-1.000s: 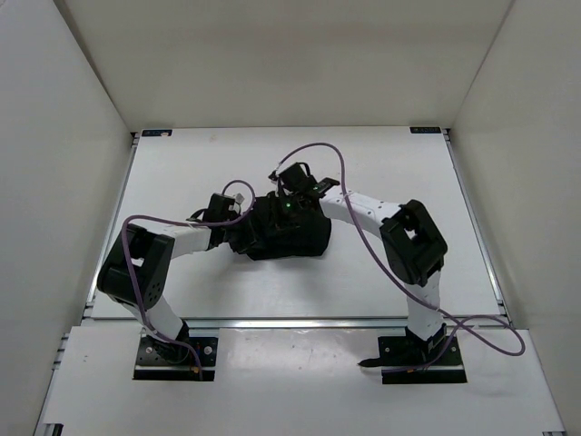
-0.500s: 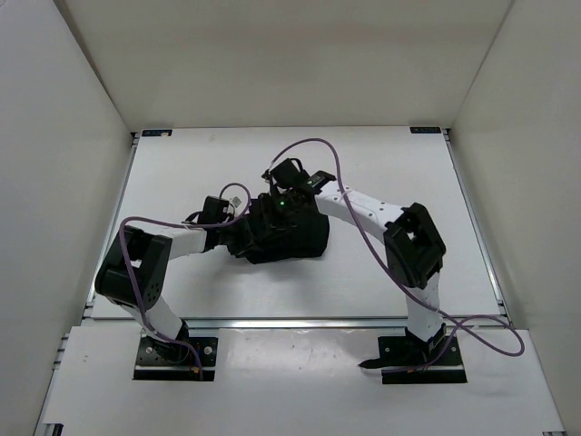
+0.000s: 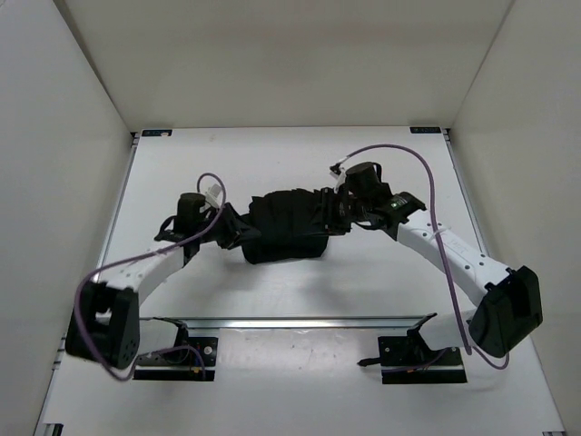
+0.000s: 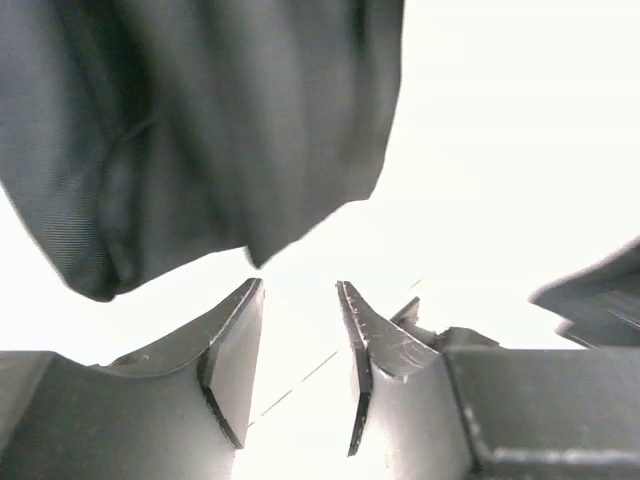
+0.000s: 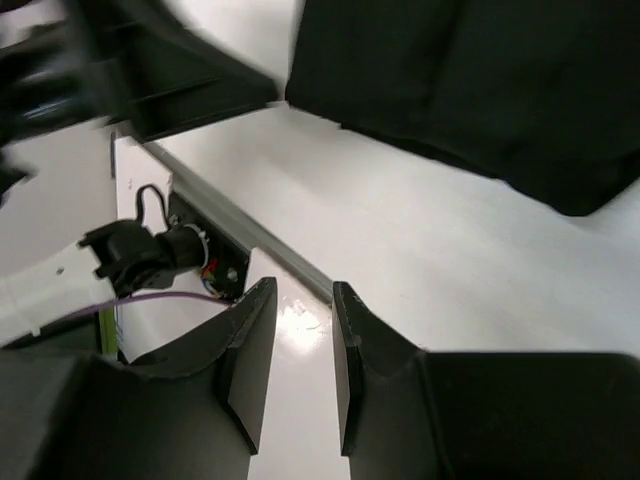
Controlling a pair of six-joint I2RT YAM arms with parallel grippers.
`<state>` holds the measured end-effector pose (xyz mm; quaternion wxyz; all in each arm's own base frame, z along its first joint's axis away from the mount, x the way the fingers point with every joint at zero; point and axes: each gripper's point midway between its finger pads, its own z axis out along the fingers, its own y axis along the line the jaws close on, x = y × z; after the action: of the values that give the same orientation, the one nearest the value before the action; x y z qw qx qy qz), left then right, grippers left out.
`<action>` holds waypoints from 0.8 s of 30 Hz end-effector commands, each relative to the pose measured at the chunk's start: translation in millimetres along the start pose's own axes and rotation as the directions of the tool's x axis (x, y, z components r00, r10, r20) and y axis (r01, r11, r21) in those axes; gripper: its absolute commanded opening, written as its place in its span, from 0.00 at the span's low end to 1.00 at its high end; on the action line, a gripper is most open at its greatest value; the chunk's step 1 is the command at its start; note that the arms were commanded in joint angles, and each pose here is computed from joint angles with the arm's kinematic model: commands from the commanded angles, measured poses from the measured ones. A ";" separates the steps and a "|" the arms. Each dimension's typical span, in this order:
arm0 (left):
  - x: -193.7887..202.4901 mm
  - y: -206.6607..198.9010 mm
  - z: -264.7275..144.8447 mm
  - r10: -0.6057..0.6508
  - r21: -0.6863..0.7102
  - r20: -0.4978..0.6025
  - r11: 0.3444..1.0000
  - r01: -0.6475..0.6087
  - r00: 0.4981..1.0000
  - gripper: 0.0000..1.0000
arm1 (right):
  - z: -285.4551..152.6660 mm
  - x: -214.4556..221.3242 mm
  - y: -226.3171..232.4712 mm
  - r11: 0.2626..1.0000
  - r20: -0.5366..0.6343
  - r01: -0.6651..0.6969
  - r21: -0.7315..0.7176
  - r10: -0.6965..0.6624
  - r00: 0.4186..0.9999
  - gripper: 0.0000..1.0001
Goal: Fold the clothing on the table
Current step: Fold the skirt
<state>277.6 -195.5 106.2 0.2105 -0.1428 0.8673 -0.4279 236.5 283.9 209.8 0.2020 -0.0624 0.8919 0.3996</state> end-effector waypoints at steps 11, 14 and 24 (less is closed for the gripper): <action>9.7 -12.7 -84.5 0.173 -0.128 0.160 0.980 -0.154 0.972 0.48 | 60.1 -66.9 -14.7 0.996 0.079 0.081 0.047 -0.085 0.993 0.00; -0.9 -21.5 -100.9 0.233 -0.187 0.187 0.962 -0.198 0.954 0.49 | 102.0 -72.1 -16.6 0.992 0.058 0.087 0.095 -0.093 0.994 0.00; -0.8 -34.5 -124.7 0.302 -0.209 0.249 0.944 -0.254 0.920 0.51 | 207.0 37.0 -62.1 0.941 -0.288 0.142 0.306 -0.050 0.956 0.00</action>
<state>229.8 -136.6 217.4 0.3886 -0.0982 0.8607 -0.3139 291.6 398.3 31.2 0.1052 -0.1178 0.9499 0.2697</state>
